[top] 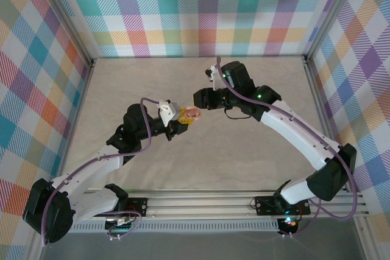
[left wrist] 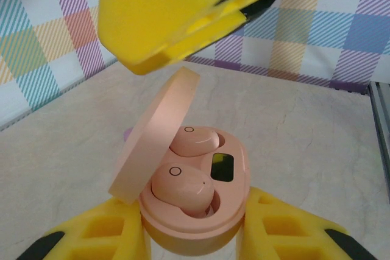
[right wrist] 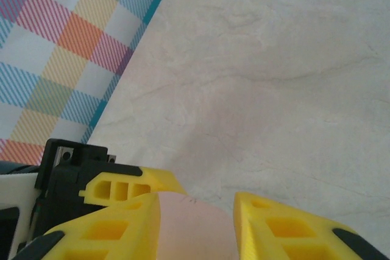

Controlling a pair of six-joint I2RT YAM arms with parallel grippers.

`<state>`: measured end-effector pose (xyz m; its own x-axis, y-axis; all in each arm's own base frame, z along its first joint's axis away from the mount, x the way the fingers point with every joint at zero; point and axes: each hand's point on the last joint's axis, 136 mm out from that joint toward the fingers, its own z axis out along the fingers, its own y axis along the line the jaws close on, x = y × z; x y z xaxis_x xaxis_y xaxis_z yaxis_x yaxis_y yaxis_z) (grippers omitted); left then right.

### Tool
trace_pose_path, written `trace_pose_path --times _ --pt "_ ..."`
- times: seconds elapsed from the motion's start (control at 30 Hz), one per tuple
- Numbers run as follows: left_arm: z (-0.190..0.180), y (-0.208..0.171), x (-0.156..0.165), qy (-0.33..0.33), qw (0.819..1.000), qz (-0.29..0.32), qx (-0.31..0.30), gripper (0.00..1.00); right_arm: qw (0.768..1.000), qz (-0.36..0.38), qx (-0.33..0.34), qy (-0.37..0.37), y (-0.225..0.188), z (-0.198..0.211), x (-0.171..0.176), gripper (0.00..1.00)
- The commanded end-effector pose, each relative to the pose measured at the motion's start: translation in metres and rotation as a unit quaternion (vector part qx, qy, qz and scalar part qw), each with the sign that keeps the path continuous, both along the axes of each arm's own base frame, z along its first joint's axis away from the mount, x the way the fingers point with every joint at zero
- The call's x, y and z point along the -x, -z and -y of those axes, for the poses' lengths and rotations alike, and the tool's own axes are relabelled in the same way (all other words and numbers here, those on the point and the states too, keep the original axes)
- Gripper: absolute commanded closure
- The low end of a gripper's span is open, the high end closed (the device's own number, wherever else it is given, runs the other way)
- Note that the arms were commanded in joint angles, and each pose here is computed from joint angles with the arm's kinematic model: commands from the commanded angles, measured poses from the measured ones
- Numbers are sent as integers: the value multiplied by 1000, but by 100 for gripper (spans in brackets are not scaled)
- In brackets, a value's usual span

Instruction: Insert wireless bluetooth earbuds into charging case

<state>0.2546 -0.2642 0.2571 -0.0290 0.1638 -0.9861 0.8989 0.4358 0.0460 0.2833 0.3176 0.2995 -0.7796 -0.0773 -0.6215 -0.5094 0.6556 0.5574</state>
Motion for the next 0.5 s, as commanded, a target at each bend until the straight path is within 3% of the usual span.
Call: trace_pose_path --times 0.0,0.47 --pt "4 -31 1 6 999 27 32 91 1000 -9 -8 -15 0 6 14 63" --pt "5 -36 -2 2 999 25 46 92 1000 8 -28 7 -11 25 17 62"
